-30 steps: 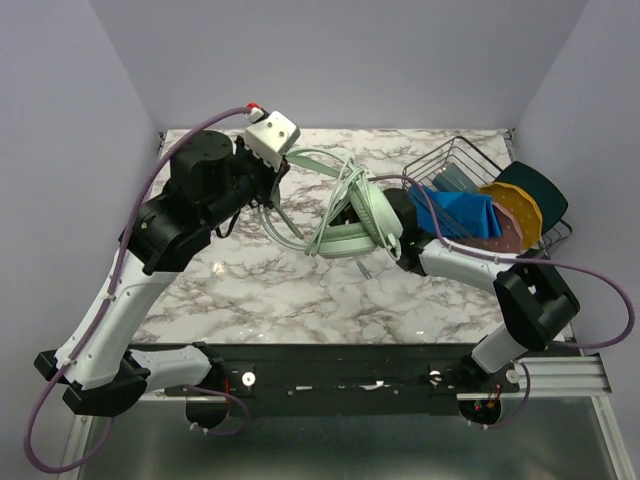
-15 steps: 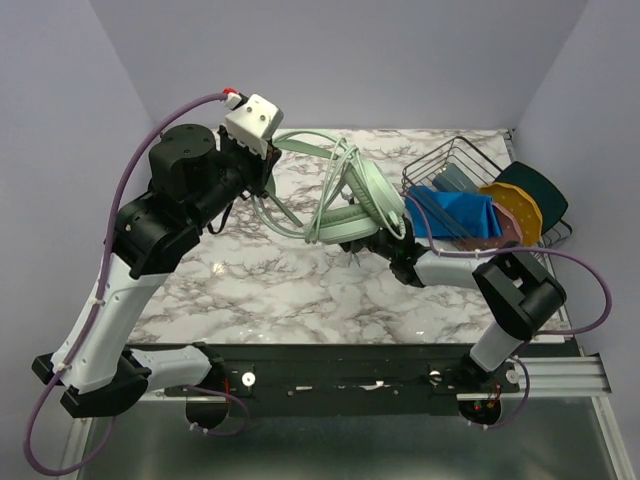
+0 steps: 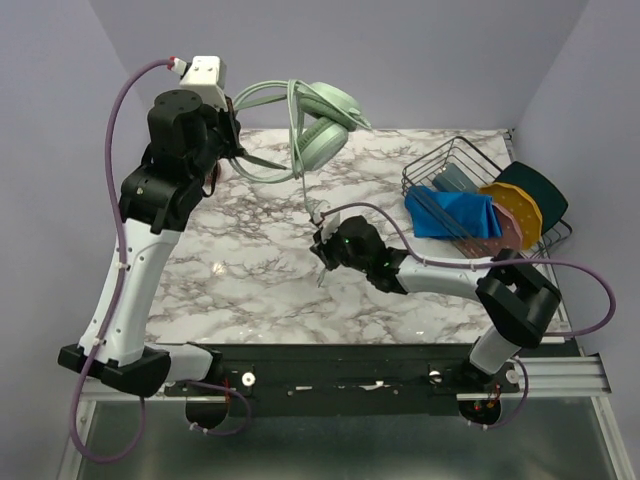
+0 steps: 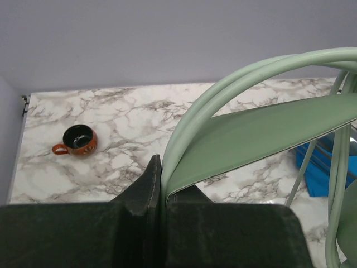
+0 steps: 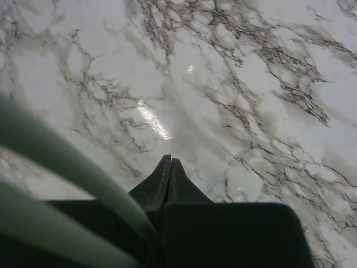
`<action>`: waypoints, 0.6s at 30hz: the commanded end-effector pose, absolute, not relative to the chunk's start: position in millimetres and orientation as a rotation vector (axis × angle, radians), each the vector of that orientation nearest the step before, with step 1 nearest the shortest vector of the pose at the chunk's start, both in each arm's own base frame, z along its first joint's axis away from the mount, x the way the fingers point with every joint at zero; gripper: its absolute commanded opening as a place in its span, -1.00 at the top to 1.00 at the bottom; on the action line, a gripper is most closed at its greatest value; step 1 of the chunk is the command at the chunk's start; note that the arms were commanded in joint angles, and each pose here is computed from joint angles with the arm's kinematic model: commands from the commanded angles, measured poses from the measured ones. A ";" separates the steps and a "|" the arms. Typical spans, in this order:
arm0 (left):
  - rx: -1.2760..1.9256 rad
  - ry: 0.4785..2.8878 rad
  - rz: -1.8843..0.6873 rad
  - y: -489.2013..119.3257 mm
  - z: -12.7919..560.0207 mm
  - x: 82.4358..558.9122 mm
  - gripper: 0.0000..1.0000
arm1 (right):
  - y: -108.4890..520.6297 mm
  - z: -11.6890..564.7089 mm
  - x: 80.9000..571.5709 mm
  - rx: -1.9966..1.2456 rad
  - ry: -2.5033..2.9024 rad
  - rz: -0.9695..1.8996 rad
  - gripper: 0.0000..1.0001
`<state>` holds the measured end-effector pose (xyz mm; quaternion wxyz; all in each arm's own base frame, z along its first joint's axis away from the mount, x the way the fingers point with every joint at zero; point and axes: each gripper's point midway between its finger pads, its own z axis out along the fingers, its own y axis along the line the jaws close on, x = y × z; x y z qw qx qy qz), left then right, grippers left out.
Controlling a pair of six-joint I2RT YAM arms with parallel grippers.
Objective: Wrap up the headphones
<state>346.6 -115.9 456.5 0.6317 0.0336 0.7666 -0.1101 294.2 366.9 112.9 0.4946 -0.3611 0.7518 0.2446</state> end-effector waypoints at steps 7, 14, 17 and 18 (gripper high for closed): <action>-0.226 1.619 -0.032 -47.8 445.5 424.8 1.00 | 377.1 69.1 219.2 -1.349 1.904 0.197 0.99; -0.124 1.689 0.238 -27.0 368.4 446.4 1.00 | 371.8 85.4 201.7 -1.482 1.918 0.036 0.99; -0.010 1.698 0.383 -18.1 343.4 452.1 1.00 | 344.9 93.9 205.2 -1.495 1.959 -0.124 0.99; 0.024 1.722 0.422 -15.7 326.6 452.4 1.00 | 328.9 96.3 204.5 -1.519 1.978 -0.197 0.99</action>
